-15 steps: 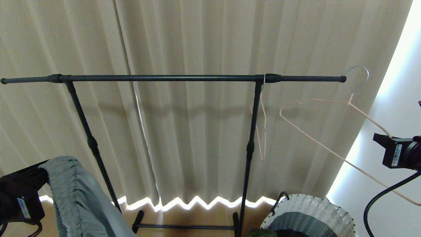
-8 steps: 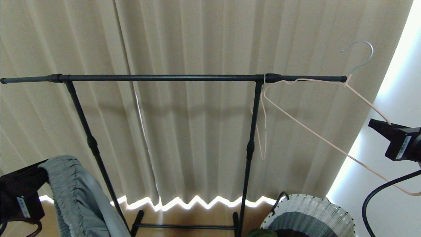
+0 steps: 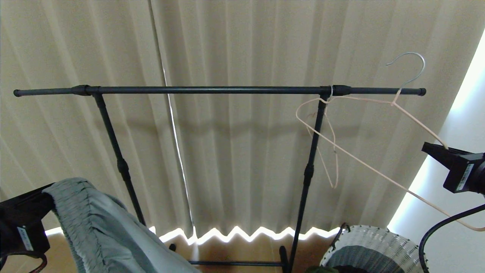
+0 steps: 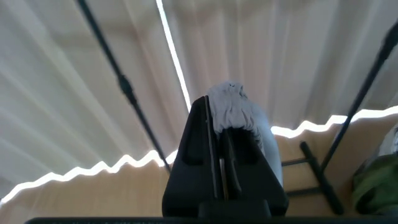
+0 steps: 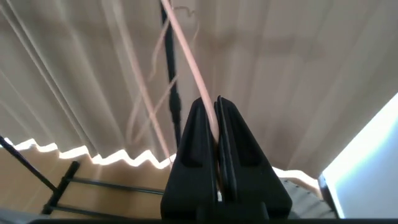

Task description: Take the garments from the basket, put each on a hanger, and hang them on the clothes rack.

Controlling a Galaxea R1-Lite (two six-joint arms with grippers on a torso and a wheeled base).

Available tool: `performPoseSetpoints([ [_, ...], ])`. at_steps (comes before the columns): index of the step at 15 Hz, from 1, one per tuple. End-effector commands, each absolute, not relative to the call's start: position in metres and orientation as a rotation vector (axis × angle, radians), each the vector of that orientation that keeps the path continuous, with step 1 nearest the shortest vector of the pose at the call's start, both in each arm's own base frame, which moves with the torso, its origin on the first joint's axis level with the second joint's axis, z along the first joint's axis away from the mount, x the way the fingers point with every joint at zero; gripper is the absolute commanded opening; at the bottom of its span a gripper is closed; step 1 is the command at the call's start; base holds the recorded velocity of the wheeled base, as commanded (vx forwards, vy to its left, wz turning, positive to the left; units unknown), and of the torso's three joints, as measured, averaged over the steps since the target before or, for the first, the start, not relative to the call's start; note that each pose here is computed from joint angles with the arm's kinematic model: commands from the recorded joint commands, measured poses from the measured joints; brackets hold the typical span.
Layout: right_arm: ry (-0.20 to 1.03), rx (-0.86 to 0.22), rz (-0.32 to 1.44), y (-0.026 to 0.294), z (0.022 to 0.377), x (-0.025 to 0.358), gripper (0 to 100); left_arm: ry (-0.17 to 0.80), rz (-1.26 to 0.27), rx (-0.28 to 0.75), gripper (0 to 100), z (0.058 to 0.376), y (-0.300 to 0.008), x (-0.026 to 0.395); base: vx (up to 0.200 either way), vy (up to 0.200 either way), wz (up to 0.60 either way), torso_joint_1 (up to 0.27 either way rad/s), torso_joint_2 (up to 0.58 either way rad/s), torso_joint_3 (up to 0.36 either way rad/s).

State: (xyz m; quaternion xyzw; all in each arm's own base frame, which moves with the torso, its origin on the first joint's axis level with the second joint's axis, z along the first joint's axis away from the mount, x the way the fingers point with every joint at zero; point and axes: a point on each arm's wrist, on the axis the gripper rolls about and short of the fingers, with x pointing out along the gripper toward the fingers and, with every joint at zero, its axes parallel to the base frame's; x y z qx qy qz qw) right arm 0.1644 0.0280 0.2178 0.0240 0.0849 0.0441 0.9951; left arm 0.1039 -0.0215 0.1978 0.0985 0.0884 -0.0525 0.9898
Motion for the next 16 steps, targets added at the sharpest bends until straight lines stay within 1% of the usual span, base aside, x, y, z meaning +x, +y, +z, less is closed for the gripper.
performPoseSetpoints([
  [1, 0.171, 0.045, 0.101, 0.030, 0.218, 0.164, 0, 0.175, -0.105, 0.197, 0, 0.198, -0.021, 0.104, 0.000, 0.200, 0.00, 0.007, 0.00, 0.002],
  [6, 0.185, 0.039, 0.133, 0.035, 0.216, 0.163, 0, 0.178, -0.105, 0.198, 0, 0.198, -0.021, 0.104, 0.000, 0.200, 0.00, 0.002, 0.00, 0.002],
  [7, 0.203, 0.034, 0.139, 0.037, 0.211, 0.164, 0, 0.182, -0.106, 0.198, 0, 0.197, -0.022, 0.104, 0.000, 0.200, 0.00, 0.002, 0.00, 0.007],
  [9, 0.217, 0.026, 0.167, 0.042, 0.208, 0.163, 0, 0.193, -0.108, 0.202, 0, 0.194, -0.022, 0.103, 0.000, 0.000, 0.00, 0.000, 0.00, 0.000],
  [10, 0.234, 0.015, 0.228, 0.053, 0.205, 0.162, 0, 0.193, -0.111, 0.219, 0, 0.193, -0.021, 0.103, 0.000, 0.000, 0.00, 0.000, 0.00, 0.000],
  [13, 0.296, -0.012, 0.360, 0.082, 0.194, 0.169, 0, 0.181, -0.122, 0.362, 0, 0.196, -0.022, 0.105, 0.000, 0.000, 0.00, 0.000, 0.00, 0.000],
  [14, 0.308, -0.016, 0.376, 0.086, 0.192, 0.171, 0, 0.177, -0.118, 0.375, 0, 0.199, -0.022, 0.107, 0.000, 0.000, 0.00, 0.000, 0.00, 0.000],
  [16, 0.327, -0.029, 0.438, 0.104, 0.187, 0.176, 0, 0.186, -0.107, 0.382, 0, 0.213, -0.027, 0.129, 0.000, 0.000, 0.00, 0.000, 0.00, 0.000],
])
